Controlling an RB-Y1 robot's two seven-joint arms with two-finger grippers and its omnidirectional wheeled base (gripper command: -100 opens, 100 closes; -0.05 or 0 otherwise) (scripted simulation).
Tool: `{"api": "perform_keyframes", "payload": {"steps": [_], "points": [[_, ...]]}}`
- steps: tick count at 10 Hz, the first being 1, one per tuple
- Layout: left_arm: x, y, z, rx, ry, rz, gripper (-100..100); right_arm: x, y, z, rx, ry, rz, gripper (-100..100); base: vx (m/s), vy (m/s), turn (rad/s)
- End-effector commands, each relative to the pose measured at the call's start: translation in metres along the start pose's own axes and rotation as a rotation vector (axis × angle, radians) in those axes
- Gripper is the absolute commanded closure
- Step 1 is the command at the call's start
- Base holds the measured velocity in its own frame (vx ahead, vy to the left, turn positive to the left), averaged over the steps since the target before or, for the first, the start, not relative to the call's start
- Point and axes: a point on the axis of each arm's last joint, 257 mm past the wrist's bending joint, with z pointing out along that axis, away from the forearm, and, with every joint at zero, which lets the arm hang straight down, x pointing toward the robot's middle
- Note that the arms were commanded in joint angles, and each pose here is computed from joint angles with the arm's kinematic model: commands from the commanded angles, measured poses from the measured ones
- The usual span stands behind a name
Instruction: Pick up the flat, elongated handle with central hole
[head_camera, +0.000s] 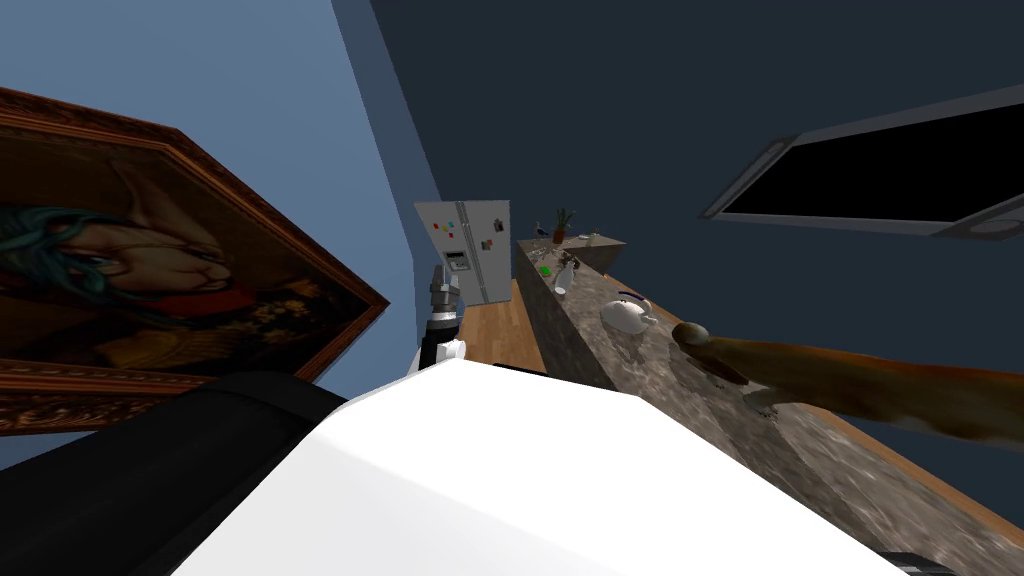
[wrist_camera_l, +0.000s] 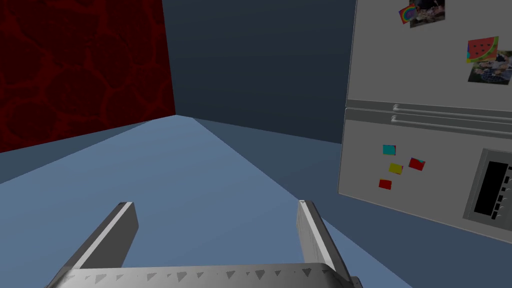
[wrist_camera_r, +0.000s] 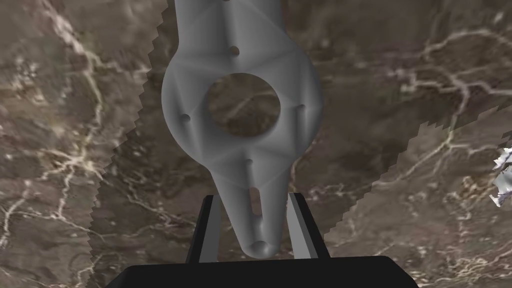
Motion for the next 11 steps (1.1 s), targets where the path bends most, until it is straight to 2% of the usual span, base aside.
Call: {"api": "perform_keyframes", "payload": {"steps": [1, 9, 10, 11], "points": [[0.000, 0.000, 0.000, 0.000, 0.000, 0.000, 0, -0.010, 0.000, -0.002, 0.001, -0.002, -0.014, 100, 0.005, -0.016, -0.128], [0.000, 0.000, 0.000, 0.000, 0.000, 0.000, 0, -0.059, 0.008, -0.019, -0.007, -0.009, -0.094, 100, 0.009, -0.017, -0.110], [0.000, 0.000, 0.000, 0.000, 0.000, 0.000, 0, -0.055, 0.007, -0.018, -0.006, -0.009, -0.088, 100, 0.003, -0.003, -0.018], [0.000, 0.000, 0.000, 0.000, 0.000, 0.000, 0, -0.056, 0.007, -0.018, -0.006, -0.009, -0.089, 0, 0.000, 0.000, 0.000]]}}
